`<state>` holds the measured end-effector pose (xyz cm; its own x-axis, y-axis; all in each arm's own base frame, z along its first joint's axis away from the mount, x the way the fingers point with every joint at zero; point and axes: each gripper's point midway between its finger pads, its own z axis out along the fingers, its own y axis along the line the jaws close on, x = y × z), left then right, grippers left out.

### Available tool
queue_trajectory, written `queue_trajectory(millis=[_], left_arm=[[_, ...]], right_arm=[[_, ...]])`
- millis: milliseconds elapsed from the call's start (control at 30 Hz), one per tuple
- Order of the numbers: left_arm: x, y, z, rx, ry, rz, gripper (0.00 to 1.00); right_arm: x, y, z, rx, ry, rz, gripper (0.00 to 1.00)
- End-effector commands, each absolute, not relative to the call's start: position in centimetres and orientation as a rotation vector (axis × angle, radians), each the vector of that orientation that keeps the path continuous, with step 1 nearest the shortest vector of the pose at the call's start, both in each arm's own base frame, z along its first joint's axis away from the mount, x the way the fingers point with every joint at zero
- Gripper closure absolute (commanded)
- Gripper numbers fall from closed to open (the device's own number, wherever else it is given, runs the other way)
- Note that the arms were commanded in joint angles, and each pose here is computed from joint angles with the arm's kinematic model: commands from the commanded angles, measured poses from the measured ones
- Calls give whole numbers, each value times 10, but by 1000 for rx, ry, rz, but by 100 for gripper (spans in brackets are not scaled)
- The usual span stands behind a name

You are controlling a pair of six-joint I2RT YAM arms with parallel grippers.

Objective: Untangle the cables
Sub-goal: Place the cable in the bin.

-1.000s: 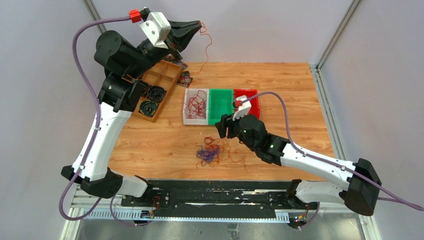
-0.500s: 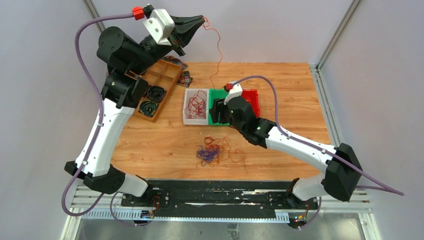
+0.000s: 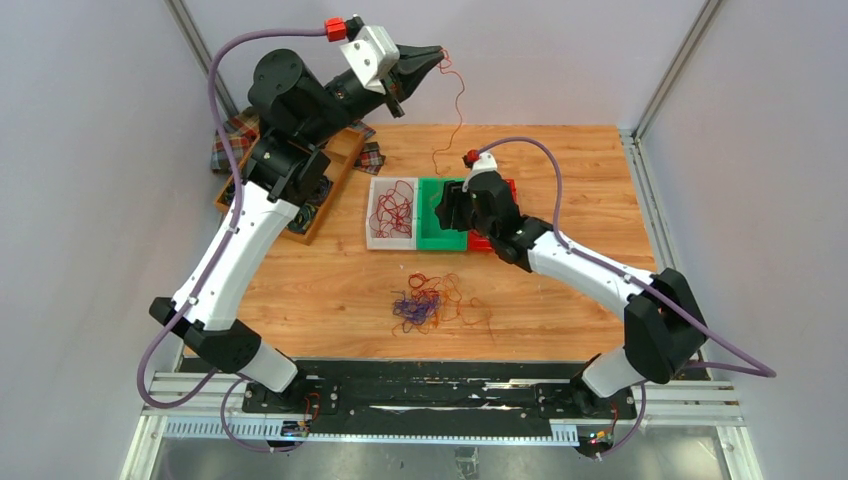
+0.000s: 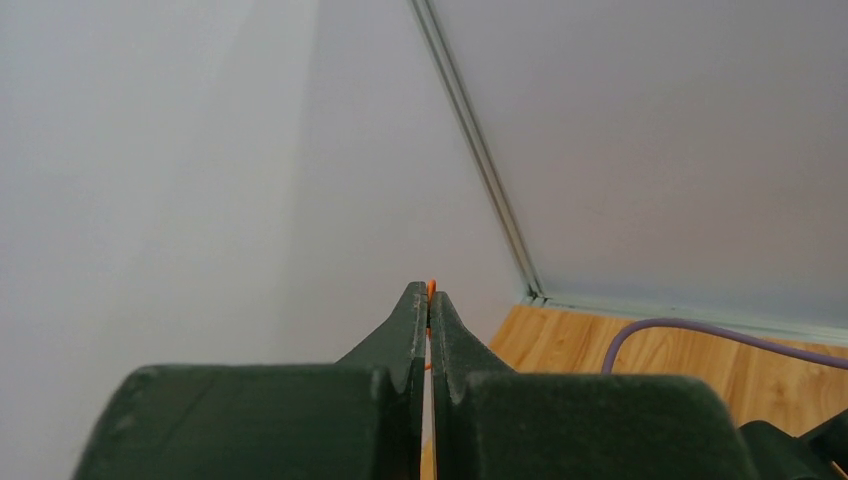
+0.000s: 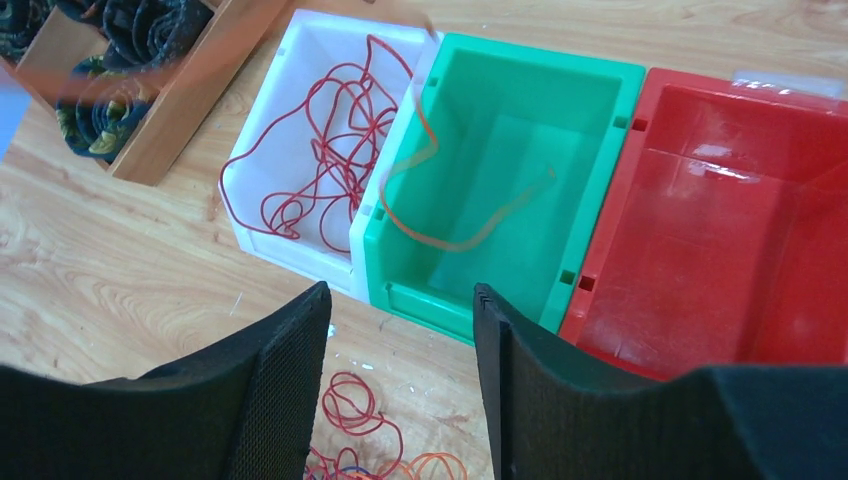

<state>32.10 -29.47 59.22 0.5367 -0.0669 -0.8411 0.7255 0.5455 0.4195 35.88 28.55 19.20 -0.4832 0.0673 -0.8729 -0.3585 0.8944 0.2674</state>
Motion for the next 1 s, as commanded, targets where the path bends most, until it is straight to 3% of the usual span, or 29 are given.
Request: queue_trajectory(millis=[0,767,967], left_arm=[[319,-292,608,852,835,-506,100],[361,-313,522,974,999,-446,100],[378,-313,538,962,974,-363,100]], right_arm=[[356,294,184,-270,2043,593,46],[333,249,166,-189,2061,527,46],[329,240,170,-178,2053,525,45]])
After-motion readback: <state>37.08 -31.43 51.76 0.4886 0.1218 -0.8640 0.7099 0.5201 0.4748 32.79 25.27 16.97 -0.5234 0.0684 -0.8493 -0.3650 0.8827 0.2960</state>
